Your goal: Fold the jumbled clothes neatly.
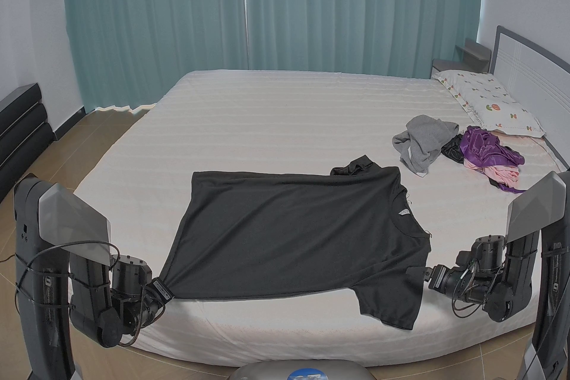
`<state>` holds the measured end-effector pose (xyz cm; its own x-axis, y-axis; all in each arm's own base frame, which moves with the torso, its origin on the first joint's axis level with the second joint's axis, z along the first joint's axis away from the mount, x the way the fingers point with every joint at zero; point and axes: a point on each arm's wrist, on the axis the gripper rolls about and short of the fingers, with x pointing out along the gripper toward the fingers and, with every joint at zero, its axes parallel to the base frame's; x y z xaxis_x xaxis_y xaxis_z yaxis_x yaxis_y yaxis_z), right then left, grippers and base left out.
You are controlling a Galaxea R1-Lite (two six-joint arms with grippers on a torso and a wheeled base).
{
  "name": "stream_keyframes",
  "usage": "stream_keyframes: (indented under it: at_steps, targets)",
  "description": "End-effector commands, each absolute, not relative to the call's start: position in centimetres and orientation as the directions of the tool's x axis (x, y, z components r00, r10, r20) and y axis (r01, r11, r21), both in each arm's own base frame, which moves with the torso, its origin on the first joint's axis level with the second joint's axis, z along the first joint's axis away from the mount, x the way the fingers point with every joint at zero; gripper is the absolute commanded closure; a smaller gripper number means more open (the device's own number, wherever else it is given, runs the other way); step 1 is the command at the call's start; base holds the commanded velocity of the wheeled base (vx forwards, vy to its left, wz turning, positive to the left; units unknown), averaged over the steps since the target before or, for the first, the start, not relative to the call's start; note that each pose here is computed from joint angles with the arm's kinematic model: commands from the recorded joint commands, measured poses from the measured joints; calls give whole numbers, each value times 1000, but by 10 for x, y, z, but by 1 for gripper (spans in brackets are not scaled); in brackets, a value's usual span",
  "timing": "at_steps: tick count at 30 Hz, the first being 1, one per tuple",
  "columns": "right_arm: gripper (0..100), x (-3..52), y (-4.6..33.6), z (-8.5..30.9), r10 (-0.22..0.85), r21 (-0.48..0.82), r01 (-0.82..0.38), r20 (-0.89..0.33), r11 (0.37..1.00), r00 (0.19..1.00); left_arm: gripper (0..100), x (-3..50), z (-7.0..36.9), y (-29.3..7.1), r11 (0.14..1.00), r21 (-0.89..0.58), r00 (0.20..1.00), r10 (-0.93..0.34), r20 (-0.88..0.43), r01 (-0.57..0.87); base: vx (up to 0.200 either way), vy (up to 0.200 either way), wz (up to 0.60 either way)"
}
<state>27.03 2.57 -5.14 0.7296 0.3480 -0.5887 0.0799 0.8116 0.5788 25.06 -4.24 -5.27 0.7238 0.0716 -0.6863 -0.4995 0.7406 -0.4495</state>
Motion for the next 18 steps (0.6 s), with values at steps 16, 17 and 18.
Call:
stream_keyframes:
  at_steps: [16,17,18]
  targets:
    - [0,266,45,-60,442,591,-8,-594,806,672,100,251,-53,-43,742,-450,725,71,-685,-498,0,0,0]
    - [0,266,45,-60,442,591,-6,-596,807,670,100,251,-53,-43,742,-450,725,70,-685,-497,0,0,0]
    - [0,267,45,-60,442,590,-1,-604,807,663,100,251,-53,-43,743,-449,724,71,-686,-497,0,0,0]
